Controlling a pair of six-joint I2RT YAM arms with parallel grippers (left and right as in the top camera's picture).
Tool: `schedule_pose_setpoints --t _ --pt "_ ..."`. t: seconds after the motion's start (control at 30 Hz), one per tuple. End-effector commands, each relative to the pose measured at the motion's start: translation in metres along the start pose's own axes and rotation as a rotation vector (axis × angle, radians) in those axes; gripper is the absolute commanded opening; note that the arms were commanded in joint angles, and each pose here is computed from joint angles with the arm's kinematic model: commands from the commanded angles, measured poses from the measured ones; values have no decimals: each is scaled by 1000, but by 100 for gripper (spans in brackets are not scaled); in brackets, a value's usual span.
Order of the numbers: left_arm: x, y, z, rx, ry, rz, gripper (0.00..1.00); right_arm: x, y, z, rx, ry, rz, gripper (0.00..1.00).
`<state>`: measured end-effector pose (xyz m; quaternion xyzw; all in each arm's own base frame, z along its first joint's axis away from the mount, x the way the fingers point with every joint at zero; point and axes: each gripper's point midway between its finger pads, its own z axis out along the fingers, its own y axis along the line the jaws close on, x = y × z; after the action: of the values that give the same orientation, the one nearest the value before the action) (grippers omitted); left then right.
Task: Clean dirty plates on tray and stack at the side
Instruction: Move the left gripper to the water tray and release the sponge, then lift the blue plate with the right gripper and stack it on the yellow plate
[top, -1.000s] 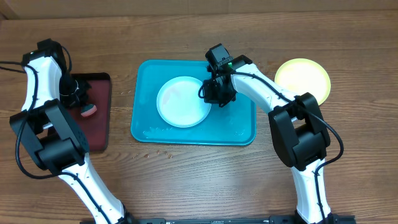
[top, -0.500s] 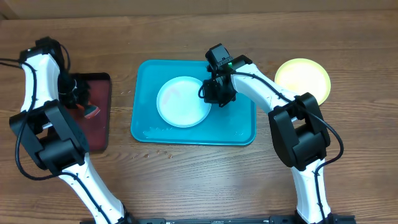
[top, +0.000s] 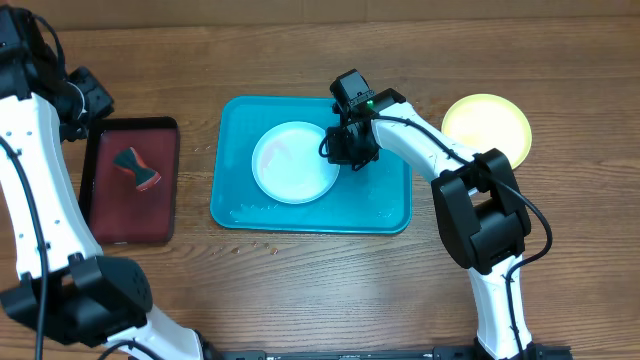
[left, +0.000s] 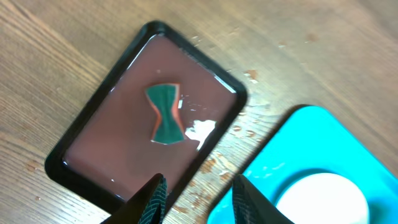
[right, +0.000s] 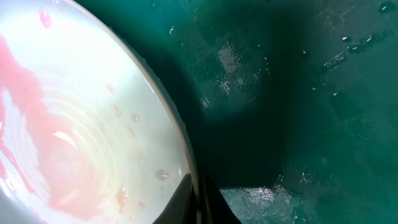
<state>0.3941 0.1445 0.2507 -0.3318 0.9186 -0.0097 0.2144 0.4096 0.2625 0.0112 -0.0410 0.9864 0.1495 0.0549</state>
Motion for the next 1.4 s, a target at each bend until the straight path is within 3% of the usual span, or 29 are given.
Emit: schedule_pose_setpoints --t 0.0,0.03,0.07,0.1,0.37,0.6,0.77,1.1,1.37 --pt "9 -3 7 -13 31 10 49 -17 2 -14 30 -59 -11 4" --pt "9 -3 8 -14 34 9 55 -19 3 -19 33 -70 -14 4" --pt "10 -3 11 -16 39 9 69 -27 7 -34 57 -111 -23 4" --pt "9 -3 13 -16 42 9 100 -38 7 -57 126 -182 -38 4" --pt "10 -3 15 -15 47 8 100 -57 3 -145 552 -448 -113 4" --pt "8 -4 15 -13 41 9 100 -53 16 -176 832 -497 -386 4" --pt "8 -4 15 -13 41 9 100 -53 23 -204 1025 -585 -437 4" --pt "8 -3 15 -14 41 8 100 -46 43 -249 1366 -617 -622 4" --pt "9 -5 15 -12 41 12 99 -43 51 -262 1479 -592 -690 4"
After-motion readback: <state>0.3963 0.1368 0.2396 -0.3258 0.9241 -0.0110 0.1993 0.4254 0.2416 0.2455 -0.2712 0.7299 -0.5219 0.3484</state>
